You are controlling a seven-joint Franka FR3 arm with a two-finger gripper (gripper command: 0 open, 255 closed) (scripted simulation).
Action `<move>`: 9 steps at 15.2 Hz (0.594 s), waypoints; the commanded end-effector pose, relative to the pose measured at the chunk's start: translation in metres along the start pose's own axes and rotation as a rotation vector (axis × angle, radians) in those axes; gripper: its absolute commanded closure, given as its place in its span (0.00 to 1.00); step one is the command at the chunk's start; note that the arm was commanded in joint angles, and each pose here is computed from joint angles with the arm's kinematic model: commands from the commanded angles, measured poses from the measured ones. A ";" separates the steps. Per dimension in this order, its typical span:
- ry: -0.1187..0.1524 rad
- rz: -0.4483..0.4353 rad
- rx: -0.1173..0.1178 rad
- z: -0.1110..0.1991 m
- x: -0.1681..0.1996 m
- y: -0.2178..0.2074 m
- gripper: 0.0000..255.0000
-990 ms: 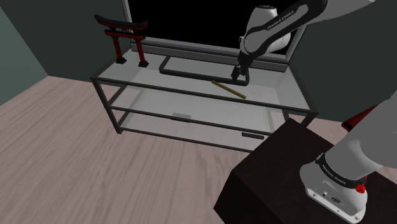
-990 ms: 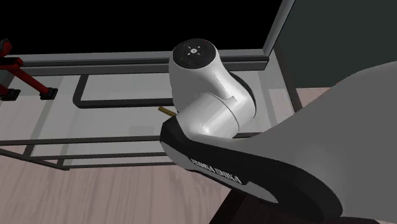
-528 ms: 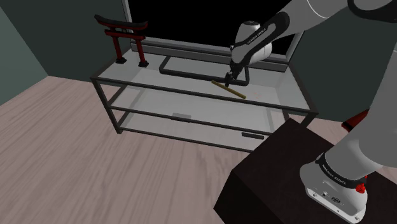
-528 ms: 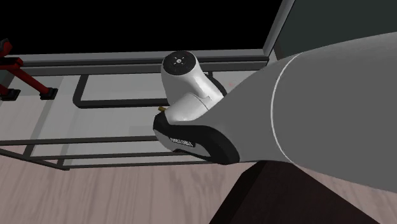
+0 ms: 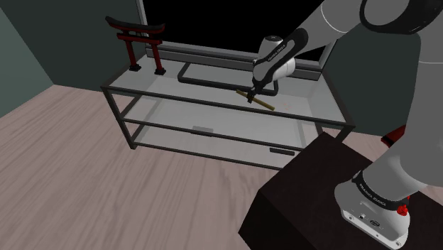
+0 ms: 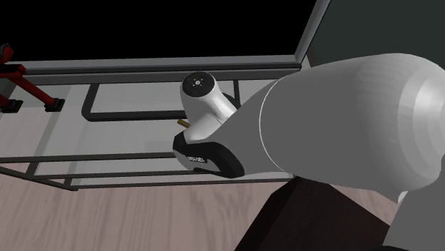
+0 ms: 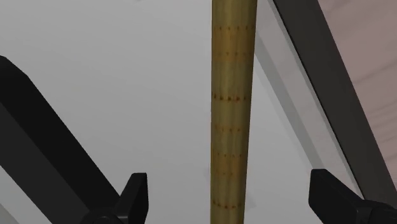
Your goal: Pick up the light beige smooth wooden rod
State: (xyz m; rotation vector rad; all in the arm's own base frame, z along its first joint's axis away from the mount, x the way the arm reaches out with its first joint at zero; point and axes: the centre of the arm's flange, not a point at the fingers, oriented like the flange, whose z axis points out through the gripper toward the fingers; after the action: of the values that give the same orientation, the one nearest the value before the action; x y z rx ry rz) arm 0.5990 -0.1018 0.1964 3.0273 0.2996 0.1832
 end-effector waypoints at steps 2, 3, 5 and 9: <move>0.000 0.000 0.000 0.007 -0.002 -0.001 0.00; 0.000 0.000 0.000 0.007 -0.002 -0.001 1.00; 0.000 0.000 0.000 0.007 -0.002 -0.001 1.00; 0.001 0.000 0.000 0.007 -0.003 -0.003 1.00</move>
State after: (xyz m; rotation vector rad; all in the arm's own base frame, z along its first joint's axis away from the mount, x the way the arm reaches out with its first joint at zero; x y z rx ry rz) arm 0.5987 -0.0956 0.1926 3.0262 0.3081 0.1981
